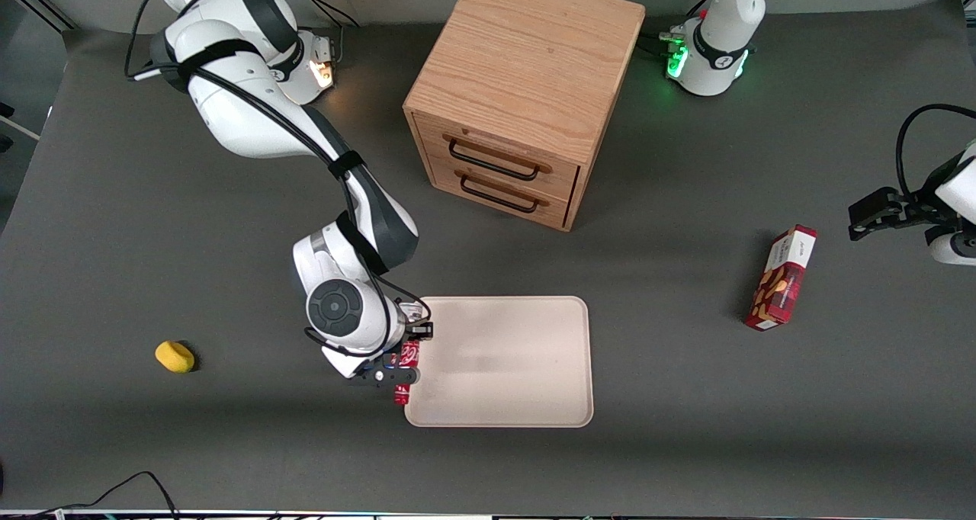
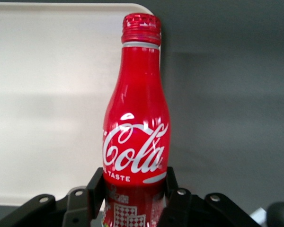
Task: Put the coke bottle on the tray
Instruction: 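Carry the upright bottle with the right gripper over the cream tray, then lower the bottle onto the tray and open the right gripper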
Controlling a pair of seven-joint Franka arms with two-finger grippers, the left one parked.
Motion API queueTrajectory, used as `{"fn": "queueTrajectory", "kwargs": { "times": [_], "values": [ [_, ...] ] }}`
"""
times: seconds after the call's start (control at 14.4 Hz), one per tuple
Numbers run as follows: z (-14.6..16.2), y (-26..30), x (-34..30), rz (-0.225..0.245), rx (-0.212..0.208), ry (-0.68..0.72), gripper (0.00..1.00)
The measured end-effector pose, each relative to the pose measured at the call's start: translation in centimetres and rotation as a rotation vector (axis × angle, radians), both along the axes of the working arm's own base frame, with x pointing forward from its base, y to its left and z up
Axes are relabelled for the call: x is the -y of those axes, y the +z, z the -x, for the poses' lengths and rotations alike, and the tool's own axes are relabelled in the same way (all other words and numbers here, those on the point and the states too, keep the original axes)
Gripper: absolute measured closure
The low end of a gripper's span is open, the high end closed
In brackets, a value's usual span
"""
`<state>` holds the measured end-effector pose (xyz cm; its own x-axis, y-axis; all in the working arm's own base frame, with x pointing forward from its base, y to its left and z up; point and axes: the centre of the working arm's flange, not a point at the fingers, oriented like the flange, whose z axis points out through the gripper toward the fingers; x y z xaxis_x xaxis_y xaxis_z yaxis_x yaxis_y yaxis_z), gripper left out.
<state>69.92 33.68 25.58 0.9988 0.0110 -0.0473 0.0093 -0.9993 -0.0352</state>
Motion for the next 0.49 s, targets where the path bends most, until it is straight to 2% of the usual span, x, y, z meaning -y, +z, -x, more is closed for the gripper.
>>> {"fn": "queueTrajectory", "kwargs": {
  "times": [0.21,0.49],
  "values": [
    [-0.1,-1.7,-1.3,-0.027,0.044,0.017,0.47],
    [0.4,-4.3,-2.4,-0.026,0.055,0.036,0.47]
  ]
}}
